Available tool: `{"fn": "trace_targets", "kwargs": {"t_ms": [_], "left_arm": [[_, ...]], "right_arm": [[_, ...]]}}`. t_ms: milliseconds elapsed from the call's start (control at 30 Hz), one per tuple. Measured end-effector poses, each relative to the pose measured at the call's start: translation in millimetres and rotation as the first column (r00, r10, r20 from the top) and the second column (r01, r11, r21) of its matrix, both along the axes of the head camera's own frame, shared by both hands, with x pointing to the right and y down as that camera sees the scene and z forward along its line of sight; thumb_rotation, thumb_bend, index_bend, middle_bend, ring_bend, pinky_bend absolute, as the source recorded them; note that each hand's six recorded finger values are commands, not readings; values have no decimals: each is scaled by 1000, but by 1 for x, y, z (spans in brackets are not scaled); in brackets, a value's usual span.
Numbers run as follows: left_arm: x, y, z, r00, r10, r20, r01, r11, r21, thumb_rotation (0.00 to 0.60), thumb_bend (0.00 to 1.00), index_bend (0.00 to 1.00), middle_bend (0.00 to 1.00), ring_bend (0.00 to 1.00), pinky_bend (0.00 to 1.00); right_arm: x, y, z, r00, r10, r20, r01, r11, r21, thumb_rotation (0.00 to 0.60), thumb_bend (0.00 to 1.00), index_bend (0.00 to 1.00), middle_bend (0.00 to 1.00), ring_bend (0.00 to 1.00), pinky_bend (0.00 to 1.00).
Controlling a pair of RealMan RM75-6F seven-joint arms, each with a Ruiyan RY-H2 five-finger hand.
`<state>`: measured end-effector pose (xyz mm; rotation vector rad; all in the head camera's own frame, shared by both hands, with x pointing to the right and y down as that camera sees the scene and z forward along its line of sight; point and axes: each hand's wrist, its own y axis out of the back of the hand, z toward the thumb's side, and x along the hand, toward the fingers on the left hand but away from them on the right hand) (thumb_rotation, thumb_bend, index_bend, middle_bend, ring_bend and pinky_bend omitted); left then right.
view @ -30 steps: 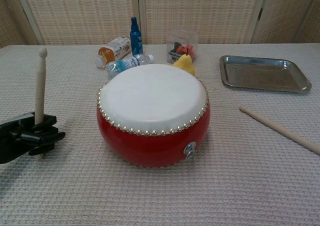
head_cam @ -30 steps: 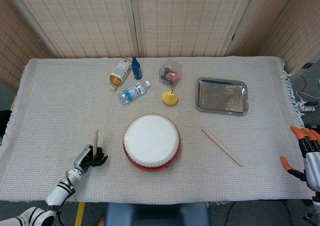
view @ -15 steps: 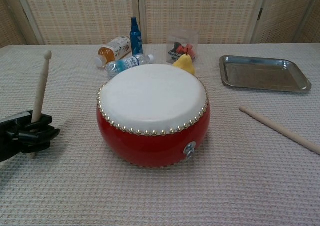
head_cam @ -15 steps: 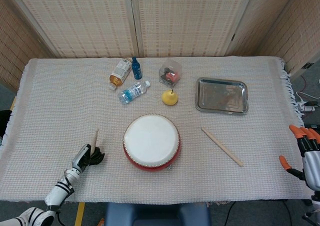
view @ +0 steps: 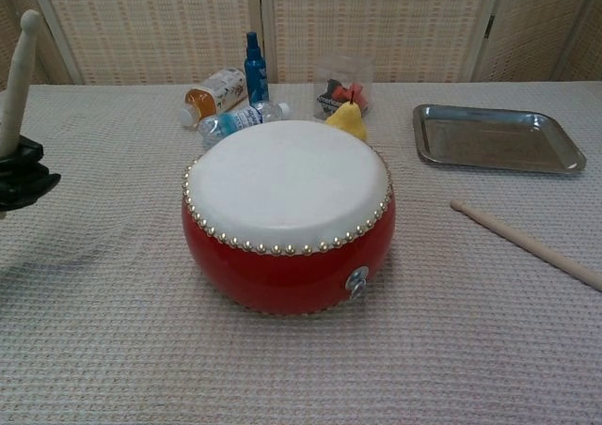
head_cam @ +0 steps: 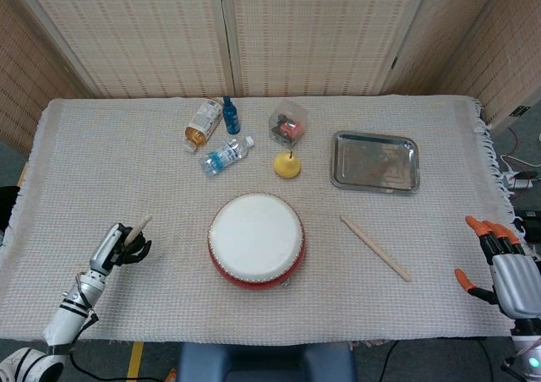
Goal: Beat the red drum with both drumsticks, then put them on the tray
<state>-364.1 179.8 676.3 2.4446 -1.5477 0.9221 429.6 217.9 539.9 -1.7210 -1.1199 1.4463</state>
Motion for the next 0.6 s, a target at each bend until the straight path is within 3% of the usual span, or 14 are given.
{"fn": "trace_targets", "kwargs": {"t_ms": [133,267,400,600], "left_arm": [[-6,-14,-21,978,78,193,-107,984,145,600,918,1000,1000,1000,1000],[-7,-25,-44,897,118,425,-248,932,265,600,915,1000,1000,1000,1000],[-6,-33,-63,815,104,571,-343,879,330,600,913,1000,1000,1000,1000],[-2,-41,-81,721,76,689,-443,816,372,600,903,1000,1000,1000,1000]], "right_arm": [[-9,1,28,1000,18,16,-16,988,-151,600,292,55,128,0,133],[-21,-2,54,999,27,34,-18,967,-256,600,292,32,110,0,126],[-35,-6,76,999,8,39,4,952,-307,600,292,1,85,0,88],[-50,-11,107,998,-66,7,64,939,-339,600,292,0,75,0,72]]}}
